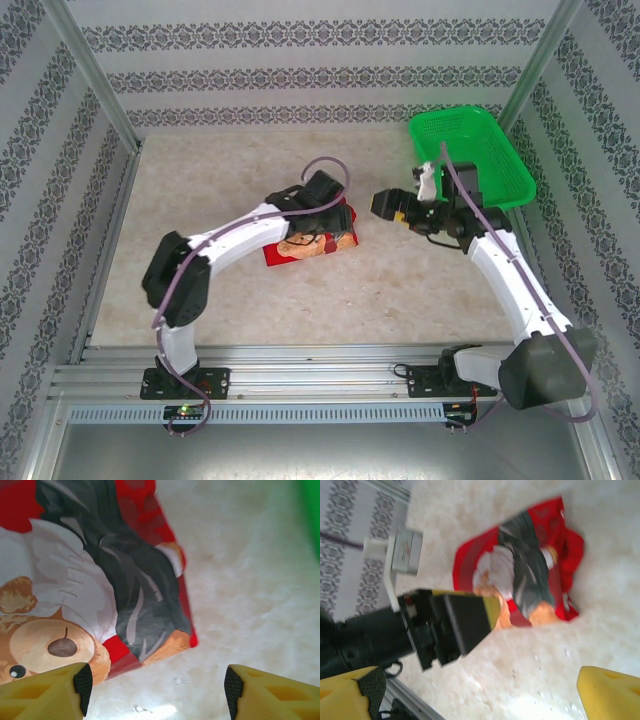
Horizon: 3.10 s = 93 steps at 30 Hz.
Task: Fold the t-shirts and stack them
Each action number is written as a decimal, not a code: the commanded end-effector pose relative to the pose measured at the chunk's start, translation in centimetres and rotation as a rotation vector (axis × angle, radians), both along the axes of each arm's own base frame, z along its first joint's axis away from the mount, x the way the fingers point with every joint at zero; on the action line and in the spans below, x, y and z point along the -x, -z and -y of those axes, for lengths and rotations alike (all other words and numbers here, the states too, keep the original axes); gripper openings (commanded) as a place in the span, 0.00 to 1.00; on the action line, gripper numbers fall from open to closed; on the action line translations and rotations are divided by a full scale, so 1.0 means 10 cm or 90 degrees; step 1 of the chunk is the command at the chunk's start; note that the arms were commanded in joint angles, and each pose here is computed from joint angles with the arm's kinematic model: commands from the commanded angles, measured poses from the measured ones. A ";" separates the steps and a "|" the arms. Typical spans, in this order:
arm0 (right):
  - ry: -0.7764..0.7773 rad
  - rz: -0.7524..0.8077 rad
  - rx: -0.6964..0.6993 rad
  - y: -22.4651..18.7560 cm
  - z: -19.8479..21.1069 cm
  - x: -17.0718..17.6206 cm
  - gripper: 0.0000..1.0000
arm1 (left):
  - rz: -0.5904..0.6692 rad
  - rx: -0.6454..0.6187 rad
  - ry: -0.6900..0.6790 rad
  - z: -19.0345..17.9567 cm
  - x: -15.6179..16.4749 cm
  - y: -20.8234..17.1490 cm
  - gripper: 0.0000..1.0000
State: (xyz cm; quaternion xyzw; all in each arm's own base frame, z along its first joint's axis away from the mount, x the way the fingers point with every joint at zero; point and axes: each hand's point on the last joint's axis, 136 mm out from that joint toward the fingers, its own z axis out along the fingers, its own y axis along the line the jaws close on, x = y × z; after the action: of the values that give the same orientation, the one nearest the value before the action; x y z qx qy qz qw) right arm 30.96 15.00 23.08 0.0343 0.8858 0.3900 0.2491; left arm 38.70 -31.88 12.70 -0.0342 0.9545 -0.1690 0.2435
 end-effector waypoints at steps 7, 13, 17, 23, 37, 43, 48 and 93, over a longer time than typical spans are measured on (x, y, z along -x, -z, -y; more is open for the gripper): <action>-0.028 0.020 0.005 -0.10 0.03 0.39 0.98 | -0.055 -0.230 -0.059 -0.37 0.04 0.60 0.70; -0.024 0.010 0.008 -0.05 0.07 0.41 0.98 | -0.084 -0.269 -0.028 -0.56 -0.02 1.02 0.69; -0.022 0.002 0.007 -0.03 0.06 0.35 0.98 | -0.105 -0.286 -0.023 -0.96 -0.09 1.14 0.67; -0.012 -0.013 -0.010 0.00 0.02 0.23 0.98 | -0.118 -0.304 -0.042 -1.67 -0.45 1.07 0.67; -0.005 -0.047 0.002 0.05 0.02 0.18 0.98 | -0.141 -0.371 0.081 -2.75 -1.37 1.10 0.66; -0.008 -0.063 0.010 0.07 0.02 0.19 0.98 | -0.153 -0.429 0.133 -3.17 -1.59 1.12 0.66; -0.012 -0.066 0.020 0.07 0.03 0.22 0.98 | -0.149 -0.403 0.076 -3.60 -1.66 1.05 0.66; 0.243 0.151 0.413 0.86 1.67 -0.37 0.98 | 0.422 -0.041 -0.298 -3.41 0.46 -0.98 1.00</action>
State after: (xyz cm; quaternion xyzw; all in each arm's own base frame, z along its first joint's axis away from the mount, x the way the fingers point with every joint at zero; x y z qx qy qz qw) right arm 32.66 1.14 16.31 0.0796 0.9180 0.1107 0.3724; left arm 34.37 0.52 25.46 -0.1243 0.8137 -0.0934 0.5600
